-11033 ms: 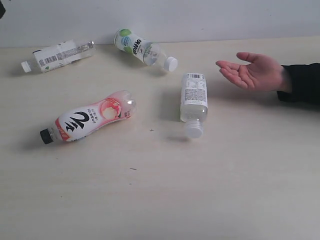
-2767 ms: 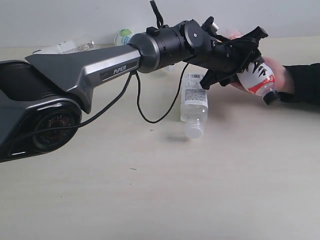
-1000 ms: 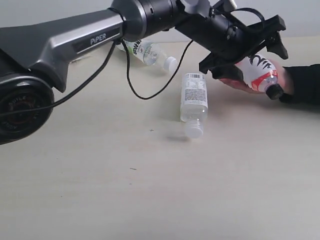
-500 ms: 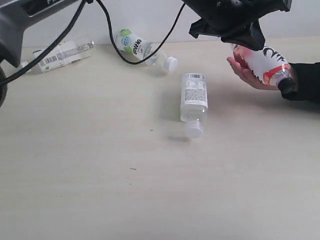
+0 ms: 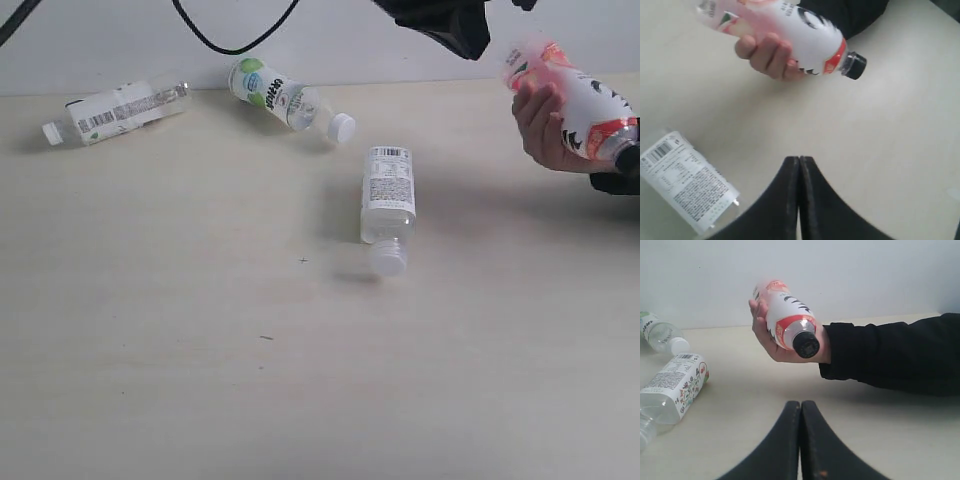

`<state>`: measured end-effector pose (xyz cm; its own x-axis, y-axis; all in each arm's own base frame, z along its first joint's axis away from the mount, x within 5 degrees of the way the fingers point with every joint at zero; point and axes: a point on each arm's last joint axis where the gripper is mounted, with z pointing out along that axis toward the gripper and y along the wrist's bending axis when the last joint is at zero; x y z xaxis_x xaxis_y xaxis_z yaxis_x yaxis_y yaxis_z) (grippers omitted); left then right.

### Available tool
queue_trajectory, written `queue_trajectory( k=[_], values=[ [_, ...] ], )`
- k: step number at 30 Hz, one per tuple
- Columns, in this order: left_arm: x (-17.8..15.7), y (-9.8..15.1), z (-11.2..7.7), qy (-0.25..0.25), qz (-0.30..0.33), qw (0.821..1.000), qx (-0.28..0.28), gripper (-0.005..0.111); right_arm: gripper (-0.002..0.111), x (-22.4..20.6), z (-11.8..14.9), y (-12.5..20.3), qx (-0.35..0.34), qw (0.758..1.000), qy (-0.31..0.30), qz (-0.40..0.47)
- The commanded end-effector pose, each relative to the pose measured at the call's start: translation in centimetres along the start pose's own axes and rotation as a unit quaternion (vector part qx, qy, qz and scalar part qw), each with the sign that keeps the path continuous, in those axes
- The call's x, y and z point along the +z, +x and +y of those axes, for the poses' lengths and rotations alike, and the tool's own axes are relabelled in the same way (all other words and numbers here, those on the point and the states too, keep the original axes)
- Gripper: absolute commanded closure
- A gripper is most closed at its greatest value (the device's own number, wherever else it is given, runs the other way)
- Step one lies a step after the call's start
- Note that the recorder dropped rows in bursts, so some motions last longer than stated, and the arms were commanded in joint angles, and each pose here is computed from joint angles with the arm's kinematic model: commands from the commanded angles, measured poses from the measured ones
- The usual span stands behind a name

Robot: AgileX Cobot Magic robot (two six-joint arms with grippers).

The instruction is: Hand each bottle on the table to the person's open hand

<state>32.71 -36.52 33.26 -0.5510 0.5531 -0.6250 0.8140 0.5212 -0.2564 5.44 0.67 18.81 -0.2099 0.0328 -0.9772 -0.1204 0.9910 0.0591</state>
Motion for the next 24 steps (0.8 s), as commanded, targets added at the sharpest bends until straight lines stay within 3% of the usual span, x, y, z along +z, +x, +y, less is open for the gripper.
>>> queue_trajectory(
  k=[1, 7, 13, 19, 24],
  values=[
    [-0.9, -0.2, 0.0, -0.01, -0.007, 1.0, 0.029, 0.106, 0.108, 0.0, 0.0, 0.1, -0.004, 1.0, 0.001, -0.005],
    [-0.3, 0.5, 0.3, 0.005, -0.012, 0.999, 0.042, 0.106, 0.108, 0.0, 0.0, 0.1, -0.004, 1.0, 0.001, -0.005],
    [-0.7, 2.4, 2.4, 0.004, -0.049, 0.998, 0.03, 0.106, 0.108, 0.0, 0.0, 0.1, -0.004, 1.0, 0.001, -0.005],
    [-2.5, 5.9, 4.0, 0.016, -0.093, 0.995, 0.016, 0.106, 0.108, 0.0, 0.0, 0.1, -0.004, 1.0, 0.001, -0.005],
    [-5.2, 9.4, 4.8, -0.011, -0.136, 0.99, 0.016, 0.106, 0.108, 0.0, 0.0, 0.1, -0.004, 1.0, 0.001, -0.005]
  ],
)
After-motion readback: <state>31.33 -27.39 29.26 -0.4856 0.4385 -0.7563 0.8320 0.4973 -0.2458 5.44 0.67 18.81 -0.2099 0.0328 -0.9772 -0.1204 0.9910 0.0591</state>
